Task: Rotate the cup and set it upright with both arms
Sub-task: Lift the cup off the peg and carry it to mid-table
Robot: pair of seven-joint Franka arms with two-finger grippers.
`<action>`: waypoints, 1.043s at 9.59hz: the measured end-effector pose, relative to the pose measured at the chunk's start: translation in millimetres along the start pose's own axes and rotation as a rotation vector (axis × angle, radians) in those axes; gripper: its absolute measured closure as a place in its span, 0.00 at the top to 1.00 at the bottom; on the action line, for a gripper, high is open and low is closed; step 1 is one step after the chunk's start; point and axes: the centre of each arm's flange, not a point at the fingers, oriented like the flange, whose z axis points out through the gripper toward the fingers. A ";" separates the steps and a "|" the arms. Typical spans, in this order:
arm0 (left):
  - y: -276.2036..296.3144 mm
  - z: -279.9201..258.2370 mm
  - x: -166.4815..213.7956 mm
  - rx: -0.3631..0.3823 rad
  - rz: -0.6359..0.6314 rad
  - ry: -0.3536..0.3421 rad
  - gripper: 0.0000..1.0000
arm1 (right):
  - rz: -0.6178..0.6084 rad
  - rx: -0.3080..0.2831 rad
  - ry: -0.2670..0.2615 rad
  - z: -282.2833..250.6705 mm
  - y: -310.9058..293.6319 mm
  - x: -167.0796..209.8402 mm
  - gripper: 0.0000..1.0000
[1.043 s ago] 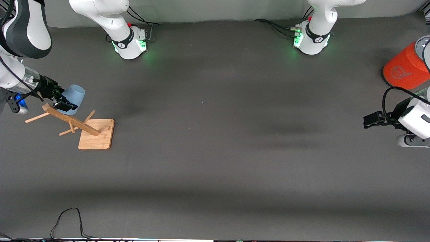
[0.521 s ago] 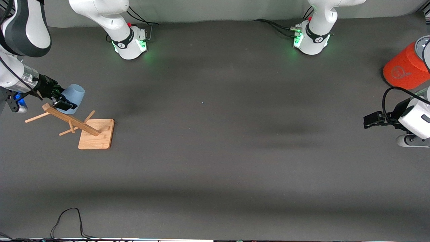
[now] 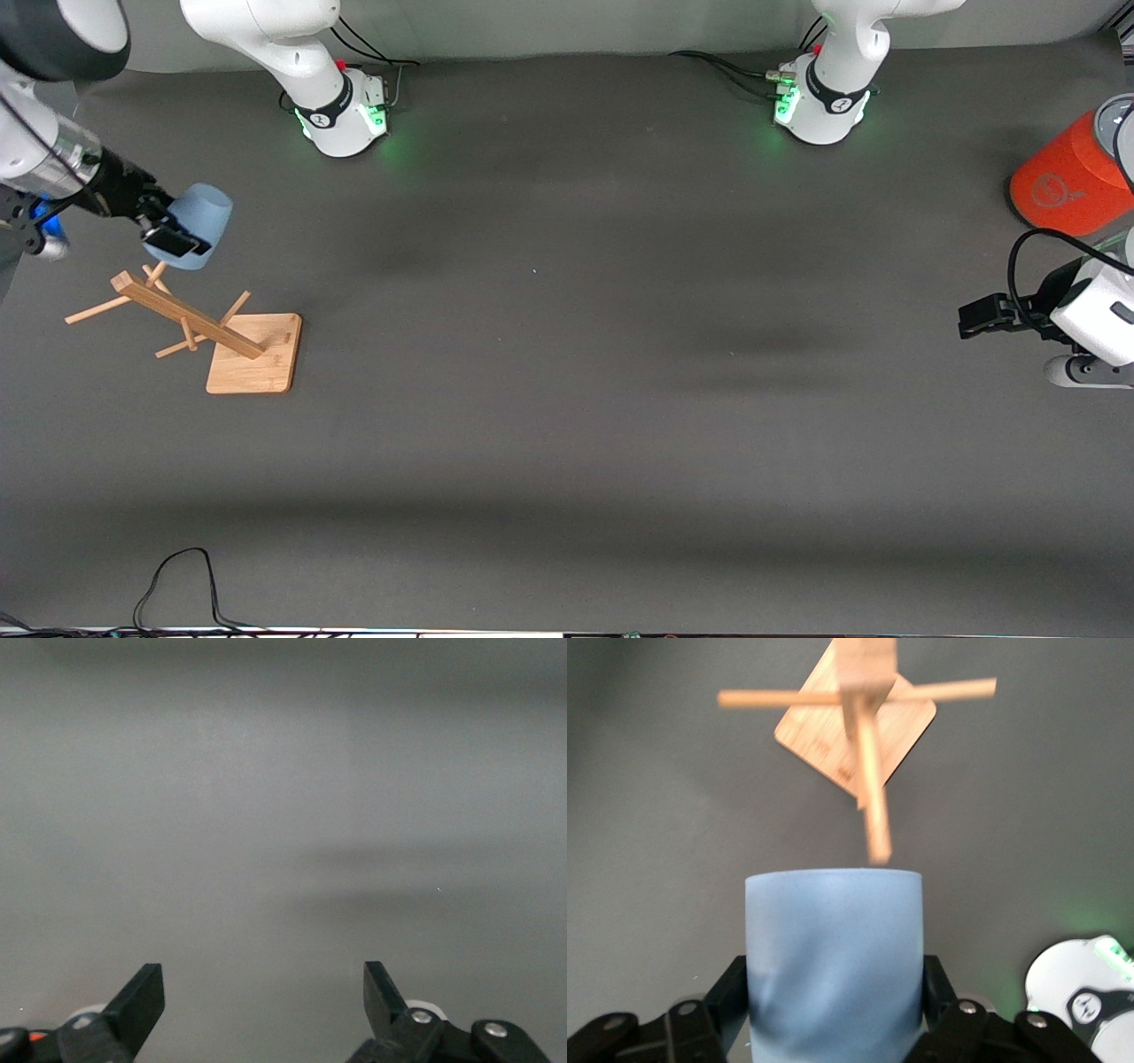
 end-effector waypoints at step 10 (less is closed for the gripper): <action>0.3 0.1 0.2 0.000 0.000 0.000 1.00 | 0.372 -0.004 0.037 27.3 -209.1 -274.6 0.81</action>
